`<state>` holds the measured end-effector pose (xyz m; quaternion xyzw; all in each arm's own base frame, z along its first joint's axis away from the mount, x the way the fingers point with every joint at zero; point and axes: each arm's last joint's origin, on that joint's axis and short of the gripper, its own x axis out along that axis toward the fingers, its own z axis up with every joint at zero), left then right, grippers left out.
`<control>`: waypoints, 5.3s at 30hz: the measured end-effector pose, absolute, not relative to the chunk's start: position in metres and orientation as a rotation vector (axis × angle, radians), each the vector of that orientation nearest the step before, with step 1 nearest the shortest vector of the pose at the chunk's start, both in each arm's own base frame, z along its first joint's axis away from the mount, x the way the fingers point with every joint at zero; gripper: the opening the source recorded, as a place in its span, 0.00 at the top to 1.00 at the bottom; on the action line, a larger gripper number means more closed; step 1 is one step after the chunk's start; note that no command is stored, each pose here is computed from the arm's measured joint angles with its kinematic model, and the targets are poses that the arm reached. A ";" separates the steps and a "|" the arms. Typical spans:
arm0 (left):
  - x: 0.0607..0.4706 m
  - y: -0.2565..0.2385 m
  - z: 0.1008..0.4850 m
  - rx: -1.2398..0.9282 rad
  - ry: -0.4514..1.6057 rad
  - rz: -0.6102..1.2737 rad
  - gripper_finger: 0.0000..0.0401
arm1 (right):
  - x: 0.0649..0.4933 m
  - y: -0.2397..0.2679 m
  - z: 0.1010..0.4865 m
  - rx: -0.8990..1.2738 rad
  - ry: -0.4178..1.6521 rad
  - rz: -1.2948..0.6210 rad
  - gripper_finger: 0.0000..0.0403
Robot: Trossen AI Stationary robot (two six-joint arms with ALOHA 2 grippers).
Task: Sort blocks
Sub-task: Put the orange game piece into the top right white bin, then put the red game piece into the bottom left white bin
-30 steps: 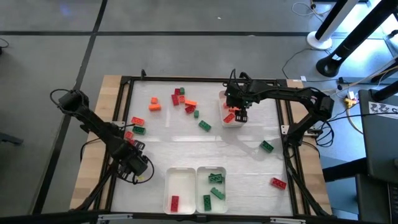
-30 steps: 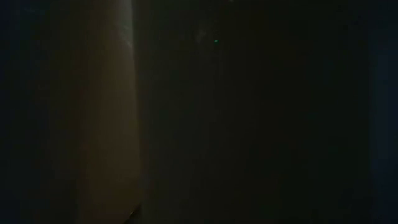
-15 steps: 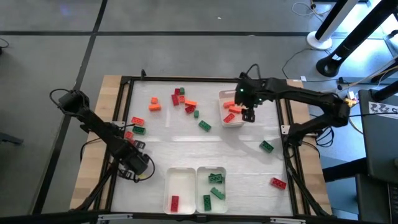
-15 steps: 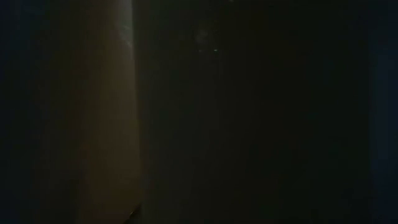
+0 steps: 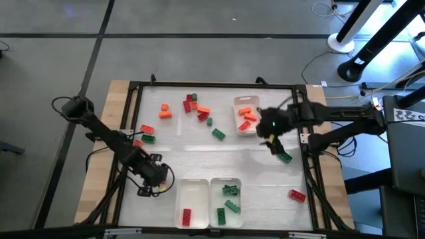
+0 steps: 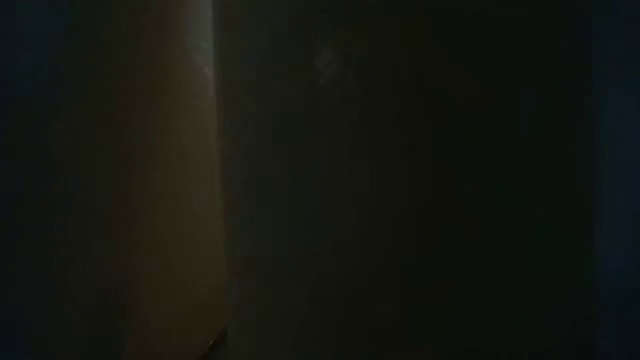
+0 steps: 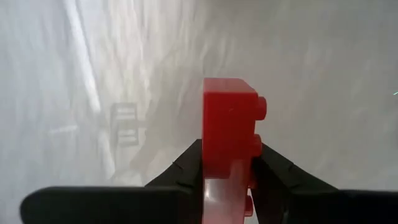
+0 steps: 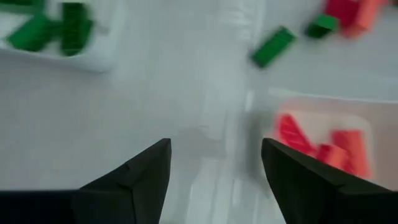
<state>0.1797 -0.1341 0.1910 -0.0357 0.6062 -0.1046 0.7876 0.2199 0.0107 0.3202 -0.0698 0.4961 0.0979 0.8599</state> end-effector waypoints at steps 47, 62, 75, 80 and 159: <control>0.284 -0.147 0.204 -0.320 0.721 -0.227 0.60 | 0.136 0.225 0.231 0.087 1.600 -0.231 0.38; 0.284 -0.147 0.204 -0.320 0.720 -0.228 0.60 | 0.093 0.225 0.178 0.280 1.532 -0.237 0.38; 0.284 -0.147 0.204 -0.320 0.720 -0.228 0.60 | 0.085 0.205 0.141 0.339 1.524 -0.193 0.38; 0.284 -0.147 0.204 -0.316 0.719 -0.229 0.60 | 0.085 0.203 0.140 0.353 1.512 -0.221 0.42; 0.194 0.025 0.240 -0.491 1.084 0.838 0.60 | 0.443 0.173 0.182 -0.159 0.288 0.578 0.61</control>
